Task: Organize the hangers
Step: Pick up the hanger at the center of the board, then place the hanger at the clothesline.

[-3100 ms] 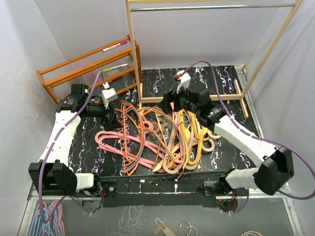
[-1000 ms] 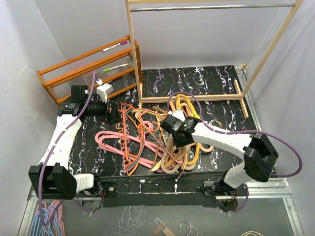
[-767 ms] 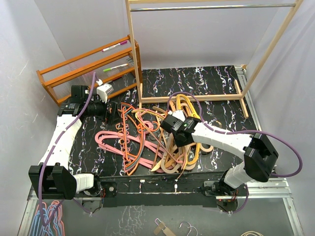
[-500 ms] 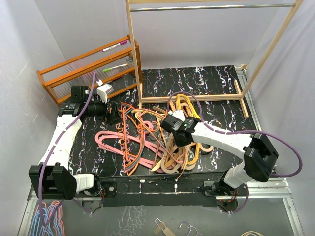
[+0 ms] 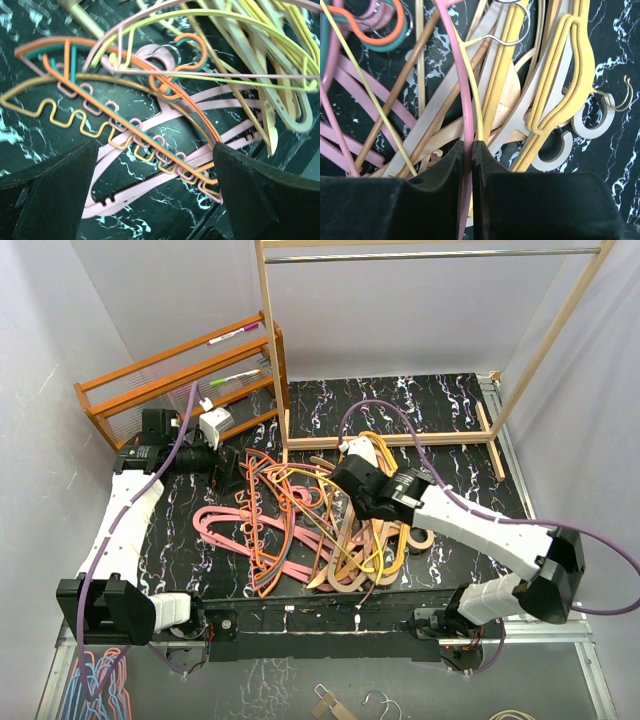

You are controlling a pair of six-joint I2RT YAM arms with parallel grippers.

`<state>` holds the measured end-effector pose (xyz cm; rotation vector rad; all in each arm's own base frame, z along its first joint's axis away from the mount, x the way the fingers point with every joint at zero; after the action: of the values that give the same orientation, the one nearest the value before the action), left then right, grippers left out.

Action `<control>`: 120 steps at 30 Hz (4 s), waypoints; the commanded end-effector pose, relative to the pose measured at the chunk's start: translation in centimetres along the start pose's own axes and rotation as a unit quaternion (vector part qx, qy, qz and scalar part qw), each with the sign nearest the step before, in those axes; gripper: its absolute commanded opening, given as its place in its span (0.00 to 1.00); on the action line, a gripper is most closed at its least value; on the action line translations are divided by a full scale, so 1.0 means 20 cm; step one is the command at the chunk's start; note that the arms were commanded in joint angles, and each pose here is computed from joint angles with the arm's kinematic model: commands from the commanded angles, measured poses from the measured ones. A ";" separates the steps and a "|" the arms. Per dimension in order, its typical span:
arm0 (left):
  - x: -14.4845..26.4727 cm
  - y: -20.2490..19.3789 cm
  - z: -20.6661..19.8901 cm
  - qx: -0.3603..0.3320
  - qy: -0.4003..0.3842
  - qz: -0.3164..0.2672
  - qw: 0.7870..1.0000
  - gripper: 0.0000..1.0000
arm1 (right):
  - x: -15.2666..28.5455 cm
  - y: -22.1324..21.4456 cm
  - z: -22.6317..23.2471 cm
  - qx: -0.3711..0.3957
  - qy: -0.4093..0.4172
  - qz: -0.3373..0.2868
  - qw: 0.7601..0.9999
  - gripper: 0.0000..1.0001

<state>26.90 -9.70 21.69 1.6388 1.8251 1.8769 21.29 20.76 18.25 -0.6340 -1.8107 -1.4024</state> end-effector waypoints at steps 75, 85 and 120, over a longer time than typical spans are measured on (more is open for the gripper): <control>-0.29 0.81 -0.19 -0.336 0.085 -0.085 0.934 0.84 | 0.39 0.11 0.04 -0.152 0.307 -0.313 0.886 0.08; 0.35 1.01 -0.25 -0.244 0.216 -0.098 0.940 0.97 | 0.66 0.44 -0.40 -0.093 0.059 -0.397 0.911 0.08; 0.58 0.94 -0.01 -0.094 0.197 -0.138 0.966 0.97 | 1.09 1.36 -0.91 0.008 -0.143 -0.539 0.830 0.08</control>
<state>33.39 -8.09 41.93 0.9801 1.8063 2.2844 33.23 8.96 50.83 0.1050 -2.7106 -1.8833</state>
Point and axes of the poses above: each gripper's point midway between its finger pads, its own x axis back along the fingers, its own z axis along the line the jaws close on, y = z × x, the point moved 2 cm from there along x, back along the fingers, and after that the axes turned 1 degree about -x, right-handed, at the moved point
